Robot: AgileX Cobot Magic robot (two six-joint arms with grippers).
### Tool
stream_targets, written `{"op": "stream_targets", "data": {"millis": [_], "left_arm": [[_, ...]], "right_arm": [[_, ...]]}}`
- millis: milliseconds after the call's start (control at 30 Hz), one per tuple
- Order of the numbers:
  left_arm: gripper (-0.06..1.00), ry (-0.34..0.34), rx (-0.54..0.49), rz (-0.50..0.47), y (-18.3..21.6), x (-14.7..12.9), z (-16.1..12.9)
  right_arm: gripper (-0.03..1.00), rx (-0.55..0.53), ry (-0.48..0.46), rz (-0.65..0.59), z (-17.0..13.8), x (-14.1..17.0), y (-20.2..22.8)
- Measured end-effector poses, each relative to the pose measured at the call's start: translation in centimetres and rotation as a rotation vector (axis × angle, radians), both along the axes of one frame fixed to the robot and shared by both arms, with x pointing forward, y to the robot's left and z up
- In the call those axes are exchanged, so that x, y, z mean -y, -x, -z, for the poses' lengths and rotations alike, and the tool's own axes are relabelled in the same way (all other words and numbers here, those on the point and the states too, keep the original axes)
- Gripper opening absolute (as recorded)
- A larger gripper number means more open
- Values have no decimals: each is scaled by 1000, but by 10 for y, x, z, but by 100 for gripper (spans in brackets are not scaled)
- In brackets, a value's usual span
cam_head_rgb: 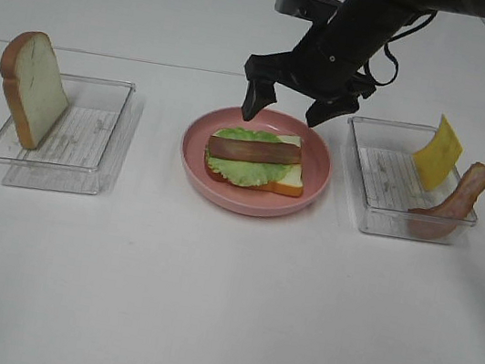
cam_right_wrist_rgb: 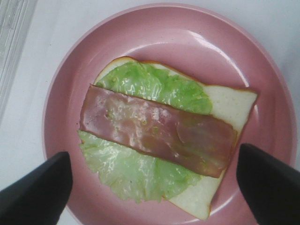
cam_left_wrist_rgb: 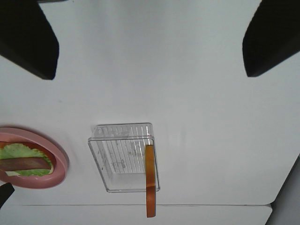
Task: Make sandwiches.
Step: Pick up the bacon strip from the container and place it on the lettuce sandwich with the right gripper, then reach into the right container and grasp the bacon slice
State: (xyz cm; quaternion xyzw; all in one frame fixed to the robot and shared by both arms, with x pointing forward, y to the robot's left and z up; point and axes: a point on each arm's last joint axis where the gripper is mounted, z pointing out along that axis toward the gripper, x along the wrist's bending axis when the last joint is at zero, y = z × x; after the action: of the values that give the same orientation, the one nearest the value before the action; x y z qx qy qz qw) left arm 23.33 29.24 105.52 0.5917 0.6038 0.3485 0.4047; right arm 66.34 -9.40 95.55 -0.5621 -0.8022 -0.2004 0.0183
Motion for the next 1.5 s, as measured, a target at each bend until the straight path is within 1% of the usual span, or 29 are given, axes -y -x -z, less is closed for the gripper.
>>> {"op": "stream_targets", "data": {"millis": [67,100,167,200,233,267,300,333,367,400,467,533,633,667,700,733,767,800,833,900,933,967,1000,1033,1100,1167,1300,1367,1500], "left_arm": [[99,0,0,0,0,0,0],[99,0,0,0,0,0,0],[99,0,0,0,0,0,0],[99,0,0,0,0,0,0],[99,0,0,0,0,0,0],[99,0,0,0,0,0,0],[99,0,0,0,0,0,0],[99,0,0,0,0,0,0],[99,0,0,0,0,0,0],[99,0,0,0,0,0,0],[99,0,0,0,0,0,0],[99,0,0,0,0,0,0],[99,0,0,0,0,0,0],[99,0,0,0,0,0,0],[99,0,0,0,0,0,0],[99,0,0,0,0,0,0],[99,0,0,0,0,0,0],[99,0,0,0,0,0,0],[99,0,0,0,0,0,0],[99,0,0,0,0,0,0],[99,0,0,0,0,0,0],[99,0,0,0,0,0,0],[99,0,0,0,0,0,0],[99,0,0,0,0,0,0],[99,0,0,0,0,0,0],[99,0,0,0,0,0,0],[99,0,0,0,0,0,0],[99,0,0,0,0,0,0],[99,0,0,0,0,0,0]], "right_arm": [[96,10,14,-11,-9,2,2],[96,10,14,-11,-9,2,2],[98,12,35,-29,-24,6,8],[98,12,35,-29,-24,6,8],[98,-5,67,-46,-34,10,14],[98,-5,67,-46,-34,10,14],[98,-33,116,-55,-40,15,20],[98,-49,142,-55,-42,19,22],[98,-49,142,-55,-42,19,22],[98,-84,193,-51,-47,28,25],[98,-101,204,-47,-48,32,27],[98,-157,209,23,-60,66,25],[98,-163,205,44,-63,75,23],[98,-164,194,102,-67,99,18],[98,-165,190,130,-68,110,15],[98,-165,190,130,-68,110,15],[98,-169,187,181,-69,131,11],[98,-169,187,181,-69,131,11],[98,-174,183,229,-69,152,8],[98,-175,182,242,-69,159,7],[98,-178,180,276,-69,175,6],[98,-184,180,292,-67,183,6],[98,-184,180,292,-67,183,6],[98,-207,181,318,-62,197,8],[98,-225,182,331,-58,203,11],[98,-303,188,361,-39,218,21],[98,-312,185,360,-27,218,24],[97,-281,152,353,-20,216,19],[97,-258,127,359,-13,214,14]]}}
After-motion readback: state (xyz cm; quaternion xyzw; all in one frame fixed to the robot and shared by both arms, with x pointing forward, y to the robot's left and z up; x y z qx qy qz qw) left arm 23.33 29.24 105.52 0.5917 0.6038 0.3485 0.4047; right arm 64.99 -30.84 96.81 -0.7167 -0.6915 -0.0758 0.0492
